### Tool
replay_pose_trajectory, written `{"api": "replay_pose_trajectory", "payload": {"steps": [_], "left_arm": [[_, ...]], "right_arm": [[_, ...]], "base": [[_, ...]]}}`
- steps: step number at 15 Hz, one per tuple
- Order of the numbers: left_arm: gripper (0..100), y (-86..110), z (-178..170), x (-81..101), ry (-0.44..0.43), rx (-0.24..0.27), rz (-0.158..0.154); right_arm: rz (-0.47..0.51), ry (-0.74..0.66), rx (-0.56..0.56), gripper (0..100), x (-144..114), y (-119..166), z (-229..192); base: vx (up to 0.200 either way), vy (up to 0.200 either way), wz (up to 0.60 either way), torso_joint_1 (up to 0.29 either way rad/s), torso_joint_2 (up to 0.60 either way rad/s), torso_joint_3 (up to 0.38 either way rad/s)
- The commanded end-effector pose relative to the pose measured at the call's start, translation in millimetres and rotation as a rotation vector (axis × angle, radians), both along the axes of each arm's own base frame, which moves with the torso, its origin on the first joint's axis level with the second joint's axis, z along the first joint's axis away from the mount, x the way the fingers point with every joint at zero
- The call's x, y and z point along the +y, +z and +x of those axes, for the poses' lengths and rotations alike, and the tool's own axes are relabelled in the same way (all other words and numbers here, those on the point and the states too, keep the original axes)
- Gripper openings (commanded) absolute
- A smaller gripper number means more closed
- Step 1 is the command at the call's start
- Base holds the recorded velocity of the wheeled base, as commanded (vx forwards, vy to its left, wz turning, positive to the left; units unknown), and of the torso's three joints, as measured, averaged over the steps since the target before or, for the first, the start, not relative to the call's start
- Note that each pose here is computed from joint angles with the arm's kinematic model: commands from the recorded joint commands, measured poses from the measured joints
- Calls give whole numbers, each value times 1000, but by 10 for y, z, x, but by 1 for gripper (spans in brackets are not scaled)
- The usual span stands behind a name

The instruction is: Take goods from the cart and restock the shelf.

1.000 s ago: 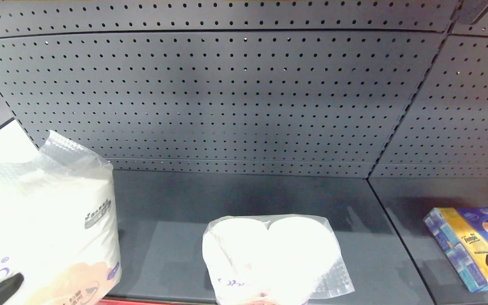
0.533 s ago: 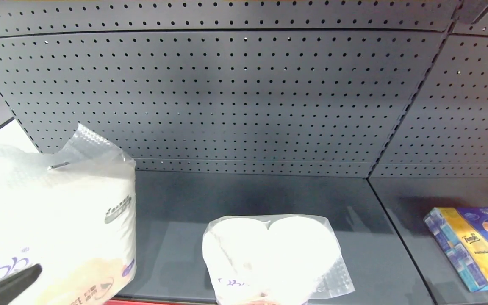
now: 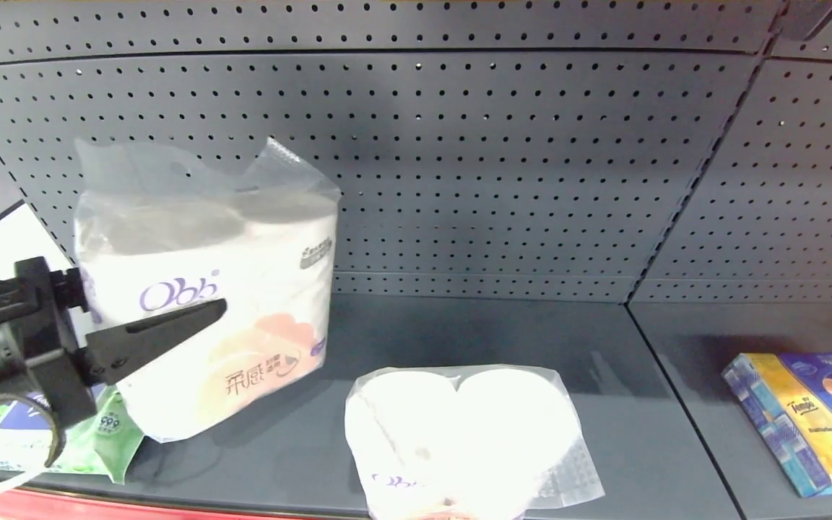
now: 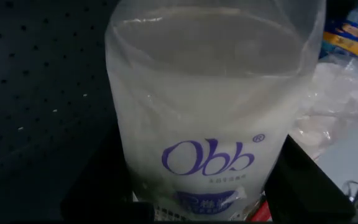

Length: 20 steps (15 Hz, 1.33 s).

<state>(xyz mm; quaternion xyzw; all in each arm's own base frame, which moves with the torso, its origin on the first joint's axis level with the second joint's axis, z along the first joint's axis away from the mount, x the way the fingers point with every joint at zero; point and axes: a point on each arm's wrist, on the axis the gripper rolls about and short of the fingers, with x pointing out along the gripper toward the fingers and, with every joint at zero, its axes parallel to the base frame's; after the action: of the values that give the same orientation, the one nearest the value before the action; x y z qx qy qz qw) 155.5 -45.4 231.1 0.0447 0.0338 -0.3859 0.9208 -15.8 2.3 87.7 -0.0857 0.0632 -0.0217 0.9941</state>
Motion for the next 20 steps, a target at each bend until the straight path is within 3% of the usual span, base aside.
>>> {"api": "replay_pose_trajectory", "payload": {"steps": [1,2,4,5,8,12,15,20], "left_arm": [[0,-155,416,-104,-62,61,7],[0,-177,494,-124,-68,45,4],[0,-244,836,-203,-116,-53,-33],[0,-261,913,-226,-154,-64,-49],[0,-299,982,-279,-243,-33,-76],[0,-287,1131,-375,-383,-46,-82],[0,-471,1333,-476,-477,-91,-88],[0,-550,1397,-632,-621,-57,-176]], "right_arm": [[-4,4,-32,100,3,4,-27],[-3,6,-30,100,4,0,-26],[-6,6,-22,100,3,-19,-23],[-5,6,-21,100,3,-23,-22],[-7,3,-13,100,2,-45,-18],[-6,3,4,100,1,-92,-9],[-6,3,5,100,1,-97,-8],[-6,5,5,100,2,-97,-8]], "base": [[0,0,0,0,0,0],[0,0,0,0,0,0],[0,0,0,0,0,0],[0,0,0,0,0,0],[0,0,0,0,0,0],[0,0,0,0,0,0],[0,0,0,0,0,0],[0,0,0,0,0,0]]}}
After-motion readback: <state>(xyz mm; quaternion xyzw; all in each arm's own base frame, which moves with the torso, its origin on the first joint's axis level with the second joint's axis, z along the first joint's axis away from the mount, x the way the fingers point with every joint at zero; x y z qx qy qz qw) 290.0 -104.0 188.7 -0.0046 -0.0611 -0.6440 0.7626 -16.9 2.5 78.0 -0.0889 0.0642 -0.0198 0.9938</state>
